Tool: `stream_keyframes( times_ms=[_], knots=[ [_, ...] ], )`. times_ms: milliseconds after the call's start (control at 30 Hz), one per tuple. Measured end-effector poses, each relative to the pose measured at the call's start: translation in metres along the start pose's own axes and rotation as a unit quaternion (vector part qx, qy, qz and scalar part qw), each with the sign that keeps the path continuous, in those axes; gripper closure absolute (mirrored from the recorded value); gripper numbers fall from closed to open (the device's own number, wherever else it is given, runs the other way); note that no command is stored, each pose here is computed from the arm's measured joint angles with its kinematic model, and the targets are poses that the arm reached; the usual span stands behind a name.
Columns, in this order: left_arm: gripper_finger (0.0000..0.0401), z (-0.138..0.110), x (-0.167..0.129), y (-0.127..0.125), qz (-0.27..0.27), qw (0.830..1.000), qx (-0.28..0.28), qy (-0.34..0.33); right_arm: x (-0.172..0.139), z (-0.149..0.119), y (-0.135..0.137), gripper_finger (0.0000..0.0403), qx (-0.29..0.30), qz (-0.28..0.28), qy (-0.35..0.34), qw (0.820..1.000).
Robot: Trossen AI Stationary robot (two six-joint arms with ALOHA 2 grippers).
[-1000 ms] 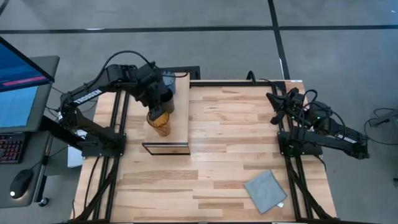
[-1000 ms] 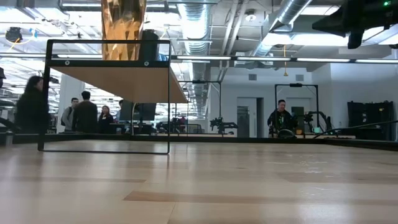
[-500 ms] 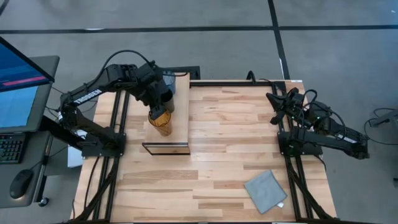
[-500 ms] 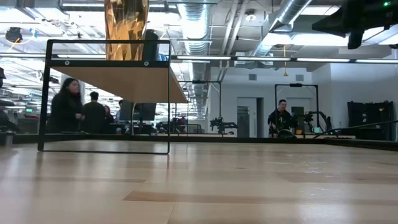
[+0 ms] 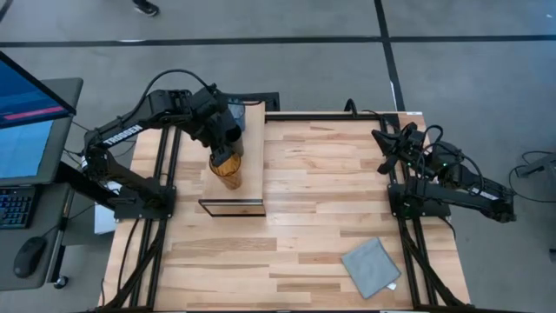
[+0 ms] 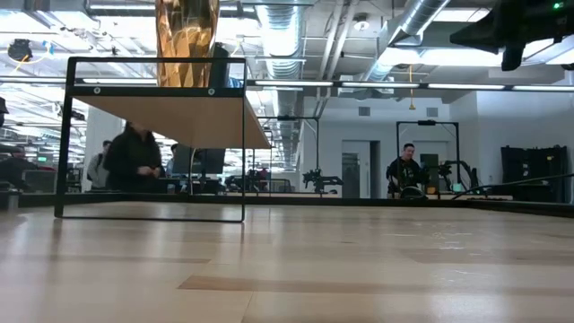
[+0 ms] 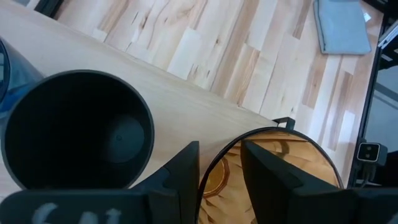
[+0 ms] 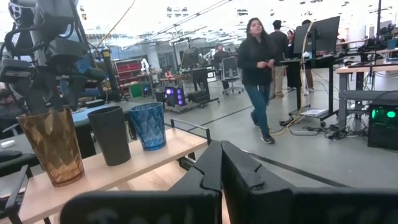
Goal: Stack small to large cups/mugs on shelf
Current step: Put the brown cup on the shelf
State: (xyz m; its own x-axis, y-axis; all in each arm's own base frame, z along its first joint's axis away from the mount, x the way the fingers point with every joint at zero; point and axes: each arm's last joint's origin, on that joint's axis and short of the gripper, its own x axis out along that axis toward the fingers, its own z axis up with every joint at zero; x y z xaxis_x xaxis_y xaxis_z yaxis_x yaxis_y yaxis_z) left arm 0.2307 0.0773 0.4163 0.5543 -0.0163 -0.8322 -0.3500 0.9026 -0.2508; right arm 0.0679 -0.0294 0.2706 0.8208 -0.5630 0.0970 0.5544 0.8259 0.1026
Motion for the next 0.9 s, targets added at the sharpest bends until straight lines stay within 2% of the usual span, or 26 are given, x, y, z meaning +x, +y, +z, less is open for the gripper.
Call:
stream_keyframes(
  times_ms=[900],
  knots=[
    [0.029, -0.0001, 0.0001, -0.0003, -0.009, 1.0, -0.006, 0.002, 0.0, 0.0, 0.0, 0.0377, 0.004, 0.0, 0.0, 1.0]
  ],
)
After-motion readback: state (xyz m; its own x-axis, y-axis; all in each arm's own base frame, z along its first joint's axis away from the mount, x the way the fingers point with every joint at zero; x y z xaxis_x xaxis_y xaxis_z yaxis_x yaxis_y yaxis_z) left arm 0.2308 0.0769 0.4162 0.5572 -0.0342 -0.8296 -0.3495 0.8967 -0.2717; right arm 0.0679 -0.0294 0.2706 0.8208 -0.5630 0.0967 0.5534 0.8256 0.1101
